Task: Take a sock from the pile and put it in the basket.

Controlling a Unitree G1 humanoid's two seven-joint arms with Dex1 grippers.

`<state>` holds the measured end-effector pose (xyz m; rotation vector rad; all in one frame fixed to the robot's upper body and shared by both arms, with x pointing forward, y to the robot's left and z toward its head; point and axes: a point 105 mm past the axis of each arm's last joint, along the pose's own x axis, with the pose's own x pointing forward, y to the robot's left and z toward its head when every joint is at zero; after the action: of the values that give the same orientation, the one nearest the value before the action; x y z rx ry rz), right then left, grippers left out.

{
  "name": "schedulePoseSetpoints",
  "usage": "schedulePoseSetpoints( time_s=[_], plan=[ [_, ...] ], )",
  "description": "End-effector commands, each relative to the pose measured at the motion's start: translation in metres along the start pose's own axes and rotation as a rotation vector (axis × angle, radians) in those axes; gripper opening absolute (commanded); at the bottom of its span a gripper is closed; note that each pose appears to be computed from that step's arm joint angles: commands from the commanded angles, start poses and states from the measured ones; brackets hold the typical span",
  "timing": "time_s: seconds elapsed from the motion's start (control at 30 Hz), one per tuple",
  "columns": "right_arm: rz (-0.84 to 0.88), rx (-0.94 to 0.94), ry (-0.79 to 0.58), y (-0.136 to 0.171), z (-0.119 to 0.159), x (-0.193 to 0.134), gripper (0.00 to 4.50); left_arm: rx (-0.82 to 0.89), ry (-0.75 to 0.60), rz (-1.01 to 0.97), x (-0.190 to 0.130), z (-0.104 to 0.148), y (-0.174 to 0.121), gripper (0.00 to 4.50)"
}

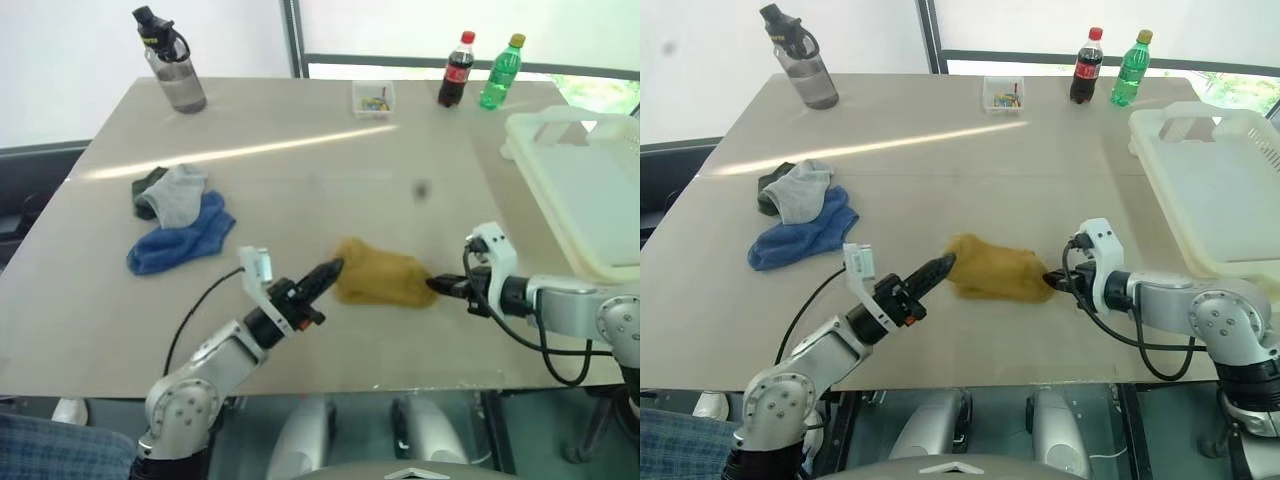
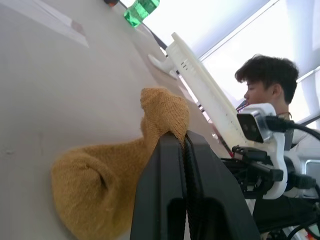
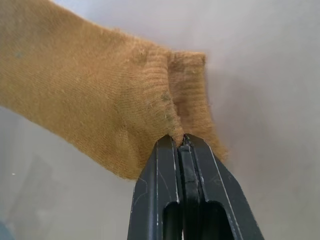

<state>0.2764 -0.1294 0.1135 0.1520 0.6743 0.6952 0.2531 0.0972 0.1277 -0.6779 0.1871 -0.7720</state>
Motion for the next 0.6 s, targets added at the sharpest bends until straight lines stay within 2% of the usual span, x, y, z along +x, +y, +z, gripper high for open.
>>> schedulePoseSetpoints(
  time_s=[0.03,0.3,0.6],
  plan=[
    [-0.001,-0.017,-0.015,0.001,0.004,-0.002,0.03,-0.068,0.032,0.078,-0.002,-0.007,0.014,0.00],
    [-0.031,-0.009,-0.031,-0.003,0.009,-0.001,0.03,-0.182,0.079,0.158,-0.003,-0.018,0.028,0.00],
    [0.088,0.033,-0.135,0.012,0.034,-0.014,0.03,-0.199,0.093,0.161,-0.002,-0.018,0.028,0.00]
  ],
)
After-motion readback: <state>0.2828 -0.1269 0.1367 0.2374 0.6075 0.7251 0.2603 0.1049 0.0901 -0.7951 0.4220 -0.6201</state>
